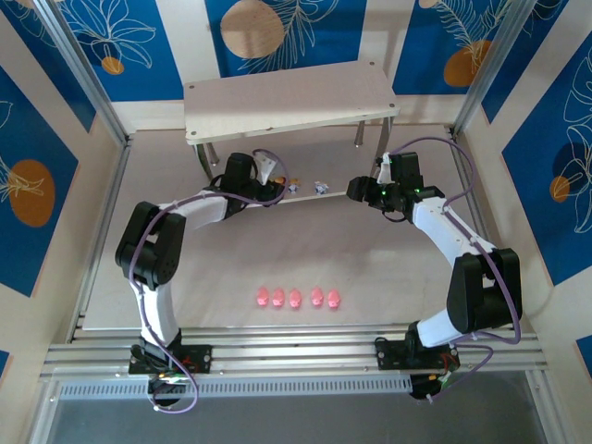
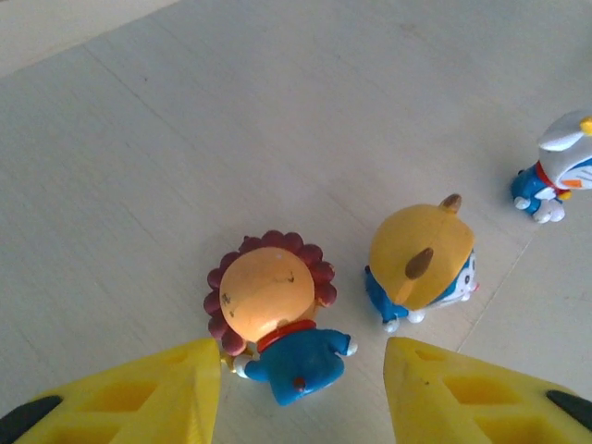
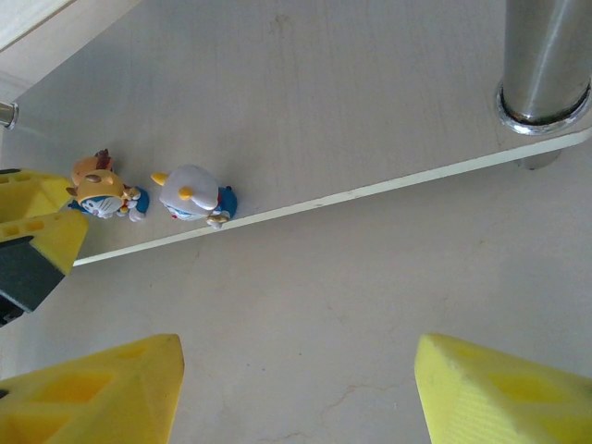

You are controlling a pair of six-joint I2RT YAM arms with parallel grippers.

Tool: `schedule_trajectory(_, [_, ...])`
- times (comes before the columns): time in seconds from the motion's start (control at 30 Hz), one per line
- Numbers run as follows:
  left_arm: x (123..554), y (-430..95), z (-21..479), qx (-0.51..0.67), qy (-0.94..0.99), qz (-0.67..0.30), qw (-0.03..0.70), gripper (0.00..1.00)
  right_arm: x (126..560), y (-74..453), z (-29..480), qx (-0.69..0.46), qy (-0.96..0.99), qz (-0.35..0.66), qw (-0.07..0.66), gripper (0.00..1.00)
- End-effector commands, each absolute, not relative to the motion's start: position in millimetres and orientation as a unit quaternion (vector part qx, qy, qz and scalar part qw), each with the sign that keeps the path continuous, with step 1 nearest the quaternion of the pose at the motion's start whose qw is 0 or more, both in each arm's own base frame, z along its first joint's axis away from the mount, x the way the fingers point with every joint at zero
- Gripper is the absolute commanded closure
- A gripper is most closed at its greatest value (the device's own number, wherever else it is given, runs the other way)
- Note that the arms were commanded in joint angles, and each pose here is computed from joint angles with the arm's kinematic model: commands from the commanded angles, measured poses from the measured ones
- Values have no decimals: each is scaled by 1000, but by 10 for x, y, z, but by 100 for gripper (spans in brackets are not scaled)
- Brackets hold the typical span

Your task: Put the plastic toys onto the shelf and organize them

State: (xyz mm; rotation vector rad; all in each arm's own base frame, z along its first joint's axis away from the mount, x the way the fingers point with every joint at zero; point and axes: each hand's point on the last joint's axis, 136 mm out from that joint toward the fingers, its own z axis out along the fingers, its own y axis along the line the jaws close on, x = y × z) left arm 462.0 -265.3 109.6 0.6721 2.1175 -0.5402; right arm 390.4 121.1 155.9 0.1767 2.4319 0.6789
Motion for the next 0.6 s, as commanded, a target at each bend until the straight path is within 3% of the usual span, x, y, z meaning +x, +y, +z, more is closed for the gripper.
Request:
schedule_trajectory(0.0, [4650,-2710,1089,281,842,-207,411,49,3944,1207,1610,71,912,263,307,32])
schedule_trajectory(0.57, [4757,-2691,961,279,853,-183,401,50,3946,1156,1554,77,912,263,304,32])
